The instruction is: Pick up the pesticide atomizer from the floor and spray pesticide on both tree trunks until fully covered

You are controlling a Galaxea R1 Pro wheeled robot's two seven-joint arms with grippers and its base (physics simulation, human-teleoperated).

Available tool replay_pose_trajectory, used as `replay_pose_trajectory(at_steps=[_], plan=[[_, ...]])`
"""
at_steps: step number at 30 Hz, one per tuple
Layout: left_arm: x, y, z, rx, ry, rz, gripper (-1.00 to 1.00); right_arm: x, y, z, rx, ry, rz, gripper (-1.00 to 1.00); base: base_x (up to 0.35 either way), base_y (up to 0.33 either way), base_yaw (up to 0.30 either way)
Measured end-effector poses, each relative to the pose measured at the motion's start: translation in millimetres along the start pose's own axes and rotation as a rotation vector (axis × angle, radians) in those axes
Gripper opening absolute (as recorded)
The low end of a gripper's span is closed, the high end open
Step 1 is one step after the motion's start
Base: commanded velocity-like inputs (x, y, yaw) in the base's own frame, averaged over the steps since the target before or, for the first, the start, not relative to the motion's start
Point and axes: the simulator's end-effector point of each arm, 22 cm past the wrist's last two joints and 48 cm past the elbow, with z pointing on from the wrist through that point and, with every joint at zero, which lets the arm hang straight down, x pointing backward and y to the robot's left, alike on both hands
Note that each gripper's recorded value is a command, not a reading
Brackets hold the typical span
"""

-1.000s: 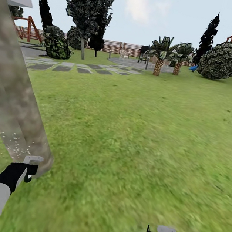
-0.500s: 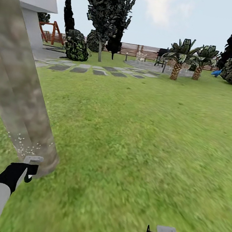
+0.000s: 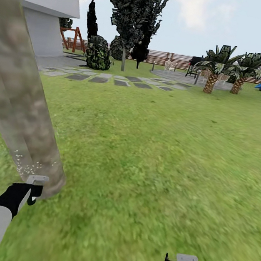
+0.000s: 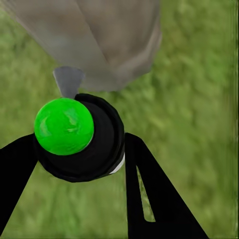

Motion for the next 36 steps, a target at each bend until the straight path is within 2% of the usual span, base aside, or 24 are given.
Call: replay_pose_trajectory(at_steps=[6, 23, 24, 26, 31, 36], plan=[[-0.2, 0.5, -0.1, -0.001, -0.001, 0.000, -1.00, 0.1, -0.1, 0.0, 0.001, 0.000, 0.000, 1.00, 0.097, -0.264, 0.055], [-0.6, 5.2, 0.0, -0.006, -0.001, -0.002, -1.00, -0.2, -1.4, 0.3, 0.003, 0.000, 0.001, 1.00, 0.135, -0.242, 0.271], [-0.5, 6.2, 0.1, -0.007, -0.001, -0.004, -1.00, -0.2, -1.7, 0.3, 0.004, 0.000, 0.001, 1.00, 0.081, -0.050, 0.277], [0.3, 13.1, 0.1, -0.012, -0.001, -0.040, -1.00, -0.4, -2.1, 0.4, 0.005, -0.001, 0.002, 1.00, 0.019, -0.012, 0.277], [-27.4, 23.4, -7.0, -0.017, -0.051, -0.057, -1.00, -0.3, -2.1, 0.3, 0.005, -0.001, 0.002, 1.00, 0.002, -0.001, 0.277], [-45.8, 15.3, -11.0, 0.008, -0.066, -0.061, -1.00, -0.4, -2.4, 0.4, 0.005, -0.001, 0.002, 1.00, 0.000, 0.000, 0.127]])
